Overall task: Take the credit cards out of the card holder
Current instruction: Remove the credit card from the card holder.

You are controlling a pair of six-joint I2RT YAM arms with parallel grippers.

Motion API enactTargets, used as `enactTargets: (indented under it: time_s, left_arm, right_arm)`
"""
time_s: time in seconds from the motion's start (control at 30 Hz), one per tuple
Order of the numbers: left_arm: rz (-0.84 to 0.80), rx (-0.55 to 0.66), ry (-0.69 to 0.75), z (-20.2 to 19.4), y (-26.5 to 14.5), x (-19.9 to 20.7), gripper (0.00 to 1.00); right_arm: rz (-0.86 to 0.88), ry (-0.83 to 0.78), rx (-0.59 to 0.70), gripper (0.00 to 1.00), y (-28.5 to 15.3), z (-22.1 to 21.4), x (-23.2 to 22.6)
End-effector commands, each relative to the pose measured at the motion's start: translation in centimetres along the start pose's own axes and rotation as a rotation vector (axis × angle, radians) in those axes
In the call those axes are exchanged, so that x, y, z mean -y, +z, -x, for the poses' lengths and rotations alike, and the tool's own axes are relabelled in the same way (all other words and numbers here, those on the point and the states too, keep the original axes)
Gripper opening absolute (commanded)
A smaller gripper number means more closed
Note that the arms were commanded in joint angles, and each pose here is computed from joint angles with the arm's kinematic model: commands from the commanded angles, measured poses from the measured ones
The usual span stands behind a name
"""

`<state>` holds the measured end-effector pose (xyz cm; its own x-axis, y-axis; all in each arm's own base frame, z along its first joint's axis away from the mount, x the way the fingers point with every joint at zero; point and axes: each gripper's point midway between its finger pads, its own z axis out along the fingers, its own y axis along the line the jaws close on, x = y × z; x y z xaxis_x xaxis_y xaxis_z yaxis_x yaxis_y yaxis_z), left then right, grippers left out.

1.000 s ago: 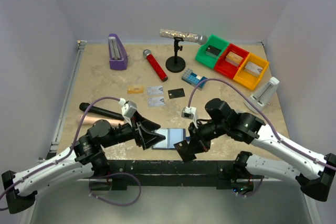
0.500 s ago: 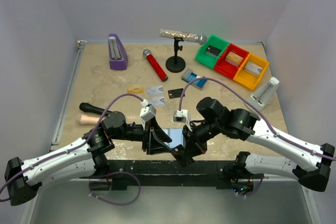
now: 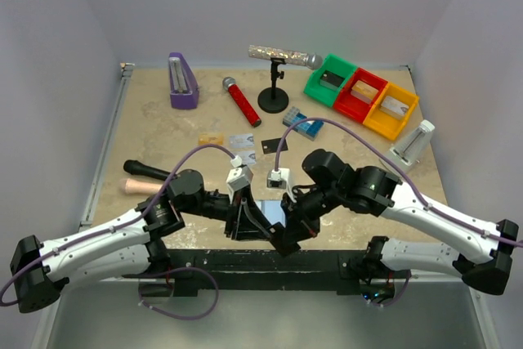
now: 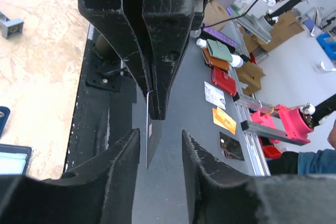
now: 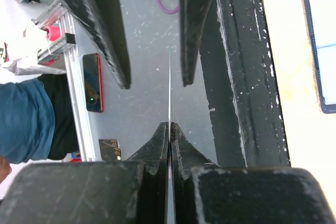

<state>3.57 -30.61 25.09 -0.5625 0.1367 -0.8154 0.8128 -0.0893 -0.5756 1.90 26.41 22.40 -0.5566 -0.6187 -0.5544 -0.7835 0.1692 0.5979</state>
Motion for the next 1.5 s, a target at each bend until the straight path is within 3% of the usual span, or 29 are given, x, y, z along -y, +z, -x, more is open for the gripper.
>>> enactTargets:
  time_s: [0.0, 0.1, 0.17, 0.27, 0.3, 0.37, 0.5, 0.6, 0.77, 1.27, 1.47]
  left_arm:
    - [-0.082, 0.012, 0.067, 1.7, 0.4, 2.1, 0.38]
    - [-0.084, 0.008, 0.069, 1.7, 0.5, 2.1, 0.21]
    - [-0.079, 0.01, 0.069, 1.7, 0.5, 2.0, 0.01]
    - [-0.05, 0.029, 0.073, 1.7, 0.4, 1.4, 0.0]
    - [-0.02, 0.05, 0.074, 1.7, 0.2, 0.9, 0.0]
    - [0.047, 0.121, 0.077, 2.0, -0.5, -0.2, 0.0]
    - [0.171, 0.345, 0.042, 3.6, -2.9, -2.1, 0.0]
    - [0.274, 0.563, -0.04, 4.8, -5.4, -4.1, 0.0]
    - [0.274, 0.828, -0.163, 5.5, -8.4, -5.4, 0.0]
    - [0.155, 0.868, -0.206, 6.2, -8.4, -3.6, 0.0]
    - [0.149, 0.87, -0.216, 6.2, -8.4, -3.7, 0.0]
  right_arm:
    - [-0.001, -0.052, 0.023, 0.0, -0.8, 1.0, -0.8]
    - [-0.004, -0.055, 0.021, 0.0, -0.8, 1.0, -0.8]
    - [-0.008, -0.058, 0.023, 0.0, -0.8, 1.0, -0.8]
    - [-0.062, -0.045, 0.076, 0.45, -1.4, 1.4, -0.2]
    - [-0.096, -0.039, 0.118, 0.54, -1.6, 1.9, 0.2]
    - [-0.174, -0.015, 0.229, 0.63, -2.4, 3.2, 1.2]
    - [-0.26, 0.092, 0.496, 0.65, -5.8, 5.2, 2.9]
    - [-0.226, 0.131, 0.69, 0.66, -7.5, 5.8, 2.9]
    - [-0.151, 0.192, 0.82, 0.68, -7.4, 6.8, 3.0]
    - [-0.053, 0.254, 0.848, 0.68, -5.4, 10.6, 3.5]
    - [0.01, 0.226, 0.871, 0.58, -5.4, 11.7, 2.6]
